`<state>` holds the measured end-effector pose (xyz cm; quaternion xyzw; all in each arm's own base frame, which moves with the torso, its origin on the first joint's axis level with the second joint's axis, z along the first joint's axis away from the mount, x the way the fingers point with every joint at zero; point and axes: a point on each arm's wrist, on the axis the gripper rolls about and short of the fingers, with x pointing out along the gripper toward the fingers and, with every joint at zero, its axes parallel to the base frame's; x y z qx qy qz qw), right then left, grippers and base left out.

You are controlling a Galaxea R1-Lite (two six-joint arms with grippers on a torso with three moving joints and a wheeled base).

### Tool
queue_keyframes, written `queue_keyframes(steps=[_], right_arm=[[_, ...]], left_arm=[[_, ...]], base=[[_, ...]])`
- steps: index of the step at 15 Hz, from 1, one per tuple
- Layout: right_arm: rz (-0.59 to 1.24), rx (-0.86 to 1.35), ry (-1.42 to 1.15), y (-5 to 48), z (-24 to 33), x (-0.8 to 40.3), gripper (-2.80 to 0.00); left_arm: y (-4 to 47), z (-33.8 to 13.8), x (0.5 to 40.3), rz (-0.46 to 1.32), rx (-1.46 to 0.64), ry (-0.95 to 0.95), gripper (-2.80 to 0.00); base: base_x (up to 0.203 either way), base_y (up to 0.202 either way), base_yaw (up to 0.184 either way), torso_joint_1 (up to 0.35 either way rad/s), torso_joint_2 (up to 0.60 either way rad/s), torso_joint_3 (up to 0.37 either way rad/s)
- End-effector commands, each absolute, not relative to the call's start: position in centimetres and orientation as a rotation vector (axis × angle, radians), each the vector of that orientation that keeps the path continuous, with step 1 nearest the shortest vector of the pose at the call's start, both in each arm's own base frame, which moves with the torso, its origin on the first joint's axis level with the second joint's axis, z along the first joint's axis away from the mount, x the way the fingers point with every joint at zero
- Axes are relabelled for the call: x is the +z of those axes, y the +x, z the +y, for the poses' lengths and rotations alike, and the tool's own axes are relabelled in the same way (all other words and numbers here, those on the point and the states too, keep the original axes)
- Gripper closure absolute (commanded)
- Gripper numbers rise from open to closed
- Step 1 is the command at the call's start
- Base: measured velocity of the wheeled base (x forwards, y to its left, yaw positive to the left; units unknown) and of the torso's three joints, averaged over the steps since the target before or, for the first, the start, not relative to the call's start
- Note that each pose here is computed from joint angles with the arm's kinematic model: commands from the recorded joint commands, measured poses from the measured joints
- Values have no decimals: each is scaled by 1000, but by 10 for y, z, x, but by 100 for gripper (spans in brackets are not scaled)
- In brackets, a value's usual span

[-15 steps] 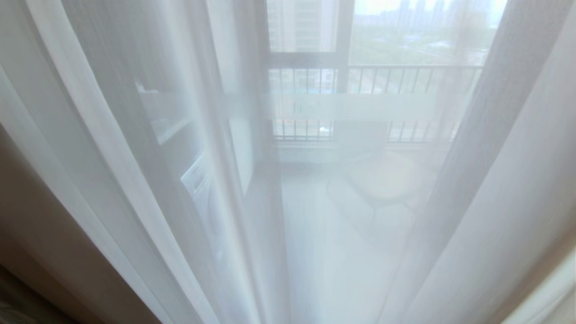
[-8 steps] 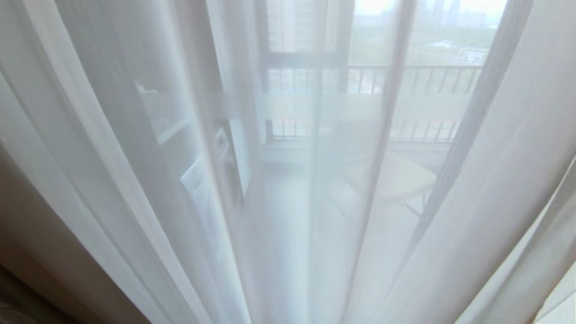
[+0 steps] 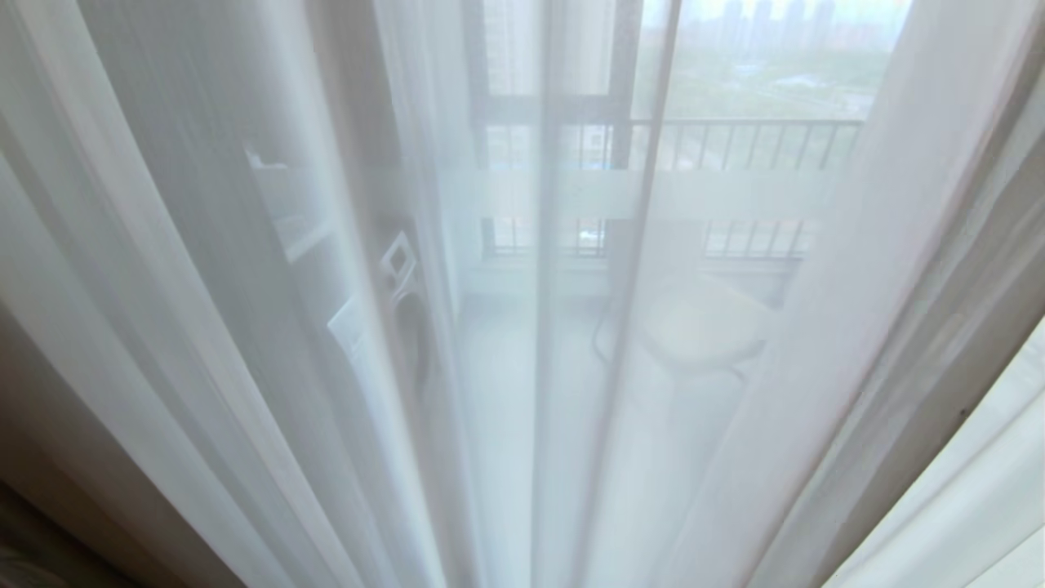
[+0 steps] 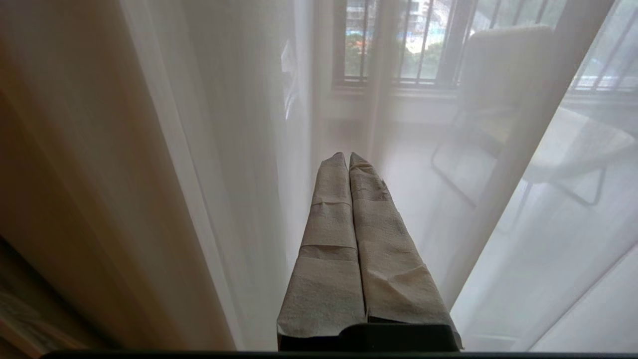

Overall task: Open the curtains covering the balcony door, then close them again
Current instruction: Close the inner curtains on both sides

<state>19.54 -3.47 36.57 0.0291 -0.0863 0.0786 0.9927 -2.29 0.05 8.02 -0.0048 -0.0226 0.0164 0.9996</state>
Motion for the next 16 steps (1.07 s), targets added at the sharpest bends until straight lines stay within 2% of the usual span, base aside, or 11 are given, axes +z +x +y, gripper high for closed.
queue_keyframes(steps=[1, 6, 7, 11, 16], right_arm=[[-166, 161, 61, 195, -34, 364, 0], [-162, 161, 62, 197, -35, 364, 0], [-162, 161, 62, 196, -35, 364, -280], [-177, 162, 58, 188, -33, 365, -280], [-191, 163, 55, 153, -25, 359, -280]], left_arm=[[-23, 0, 80, -46, 34, -10, 0], [-23, 0, 80, -46, 34, -10, 0], [-23, 1, 80, -46, 35, -10, 0], [-23, 0, 80, -46, 34, -11, 0], [-23, 1, 80, -46, 35, -10, 0]], base=[[0, 0, 0, 0, 0, 0], [0, 0, 0, 0, 0, 0], [0, 0, 0, 0, 0, 0], [0, 0, 0, 0, 0, 0], [0, 0, 0, 0, 0, 0]])
